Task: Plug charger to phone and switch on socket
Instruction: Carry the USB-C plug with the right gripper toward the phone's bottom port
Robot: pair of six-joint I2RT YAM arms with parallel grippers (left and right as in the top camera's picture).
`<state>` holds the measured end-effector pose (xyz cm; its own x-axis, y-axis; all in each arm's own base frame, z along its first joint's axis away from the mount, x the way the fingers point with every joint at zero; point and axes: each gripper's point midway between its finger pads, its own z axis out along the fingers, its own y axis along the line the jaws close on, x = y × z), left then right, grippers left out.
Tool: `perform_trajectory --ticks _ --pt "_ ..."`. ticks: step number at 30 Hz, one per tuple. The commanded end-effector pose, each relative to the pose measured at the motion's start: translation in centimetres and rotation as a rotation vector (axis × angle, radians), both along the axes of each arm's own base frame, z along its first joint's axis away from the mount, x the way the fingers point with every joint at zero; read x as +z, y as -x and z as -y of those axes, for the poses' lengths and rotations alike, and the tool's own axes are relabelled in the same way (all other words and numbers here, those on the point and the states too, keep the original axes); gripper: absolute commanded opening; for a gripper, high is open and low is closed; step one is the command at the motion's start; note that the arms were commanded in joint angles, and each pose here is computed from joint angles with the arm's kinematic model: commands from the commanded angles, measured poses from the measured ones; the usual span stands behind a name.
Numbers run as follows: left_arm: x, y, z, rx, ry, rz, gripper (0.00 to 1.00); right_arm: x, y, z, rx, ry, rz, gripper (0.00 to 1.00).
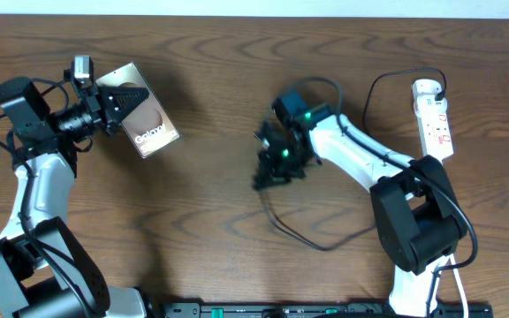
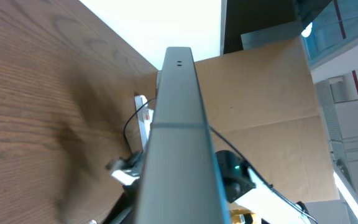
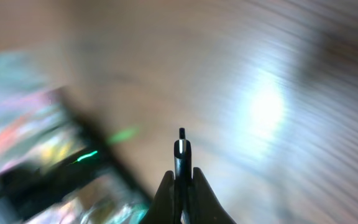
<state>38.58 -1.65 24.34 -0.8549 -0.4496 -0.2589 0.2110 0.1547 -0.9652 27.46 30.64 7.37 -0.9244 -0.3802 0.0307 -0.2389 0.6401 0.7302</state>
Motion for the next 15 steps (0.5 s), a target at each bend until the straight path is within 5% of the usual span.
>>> perform_trajectory --ticks 1,8,15 --pt "0.3 0.5 0.3 -0.028 0.019 -0.007 0.07 8.5 2.0 -3.7 0.191 -0.564 -0.012 0.01" --pt "0.4 0.5 0.3 -0.028 0.017 -0.001 0.07 12.3 3.5 -5.8 0.319 -0.829 0.034 0.01" --pt "0.4 0.5 0.3 -0.030 0.016 0.000 0.07 13.4 3.7 -8.3 0.363 -0.834 0.031 0.01"
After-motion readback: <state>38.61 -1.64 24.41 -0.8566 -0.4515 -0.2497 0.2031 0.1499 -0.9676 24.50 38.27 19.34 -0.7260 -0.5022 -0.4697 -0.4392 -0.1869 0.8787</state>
